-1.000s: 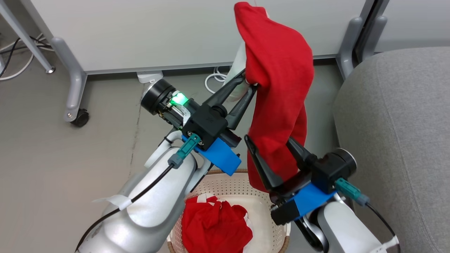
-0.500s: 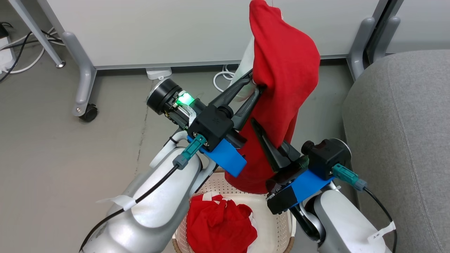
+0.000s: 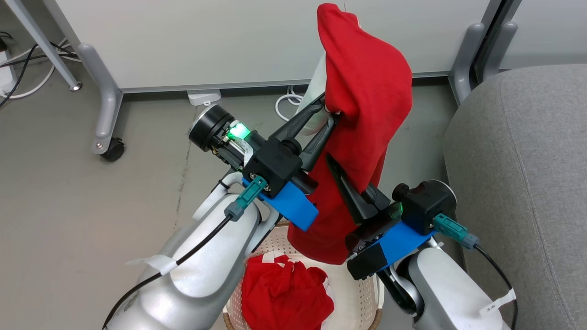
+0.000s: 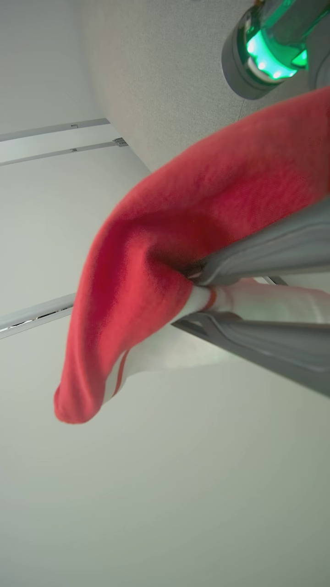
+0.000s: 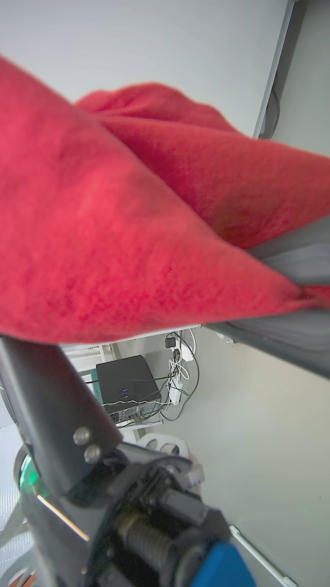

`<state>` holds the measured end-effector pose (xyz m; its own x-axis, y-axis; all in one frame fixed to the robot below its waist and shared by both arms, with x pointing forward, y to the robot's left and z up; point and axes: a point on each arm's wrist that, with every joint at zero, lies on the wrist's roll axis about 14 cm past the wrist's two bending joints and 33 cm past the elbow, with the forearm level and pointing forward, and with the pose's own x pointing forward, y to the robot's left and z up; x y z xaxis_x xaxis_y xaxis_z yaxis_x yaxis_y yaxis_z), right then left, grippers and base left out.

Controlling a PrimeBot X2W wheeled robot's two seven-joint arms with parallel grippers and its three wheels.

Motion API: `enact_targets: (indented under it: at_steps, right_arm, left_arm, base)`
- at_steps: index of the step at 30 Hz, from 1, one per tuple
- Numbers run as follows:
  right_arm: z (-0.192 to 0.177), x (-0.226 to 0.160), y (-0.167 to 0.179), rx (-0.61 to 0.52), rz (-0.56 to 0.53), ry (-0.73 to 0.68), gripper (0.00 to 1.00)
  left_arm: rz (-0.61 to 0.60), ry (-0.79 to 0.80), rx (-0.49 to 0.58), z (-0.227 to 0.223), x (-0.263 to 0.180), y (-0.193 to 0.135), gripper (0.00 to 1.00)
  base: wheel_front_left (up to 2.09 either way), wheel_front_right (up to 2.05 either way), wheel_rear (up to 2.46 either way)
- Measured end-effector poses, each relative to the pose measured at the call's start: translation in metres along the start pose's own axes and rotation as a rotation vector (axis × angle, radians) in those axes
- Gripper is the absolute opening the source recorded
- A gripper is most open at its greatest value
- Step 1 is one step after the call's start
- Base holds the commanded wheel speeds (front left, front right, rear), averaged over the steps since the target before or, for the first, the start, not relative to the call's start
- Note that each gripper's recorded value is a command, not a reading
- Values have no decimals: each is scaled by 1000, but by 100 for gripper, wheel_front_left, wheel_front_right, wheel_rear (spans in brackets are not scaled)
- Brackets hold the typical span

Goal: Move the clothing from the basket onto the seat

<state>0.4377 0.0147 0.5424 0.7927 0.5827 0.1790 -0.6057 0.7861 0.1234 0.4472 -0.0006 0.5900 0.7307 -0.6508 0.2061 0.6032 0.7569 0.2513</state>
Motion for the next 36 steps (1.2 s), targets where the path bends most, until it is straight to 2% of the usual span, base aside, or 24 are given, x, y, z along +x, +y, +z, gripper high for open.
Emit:
enact_targets:
  at_steps: [3,4,5,6,17,22,25,36]
  right_arm:
    - [1,0,1,2,2,-4,0]
    - [1,0,1,3,3,-4,0]
    - [1,1,1,3,3,-5,0]
    - [2,1,1,3,4,-5,0]
    - [4,0,0,7,-2,-13,0]
    - [1,-6,-11,4,-39,-6,0]
    - [2,-11,-23,4,-77,-7,0]
    - [8,-55,-100,-59,-323,-11,0]
  left_arm:
    - [-1,4,5,-1,-1,0,0]
    - [0,7,4,-2,-1,0,27]
    - [3,14,1,-4,-1,1,80]
    - [5,21,-1,-7,-2,2,100]
    - [9,29,-1,-10,-3,1,100]
    - [1,34,-14,-14,-2,-3,100]
    - [-11,34,-40,-18,0,-9,100]
    - [-159,50,-135,-43,22,-64,100]
  base:
    - [0,0,0]
    - [0,0,0]
    - [0,0,0]
    - [0,0,0]
    - [0,0,0]
    - [0,0,0]
    - [0,0,0]
    - [0,0,0]
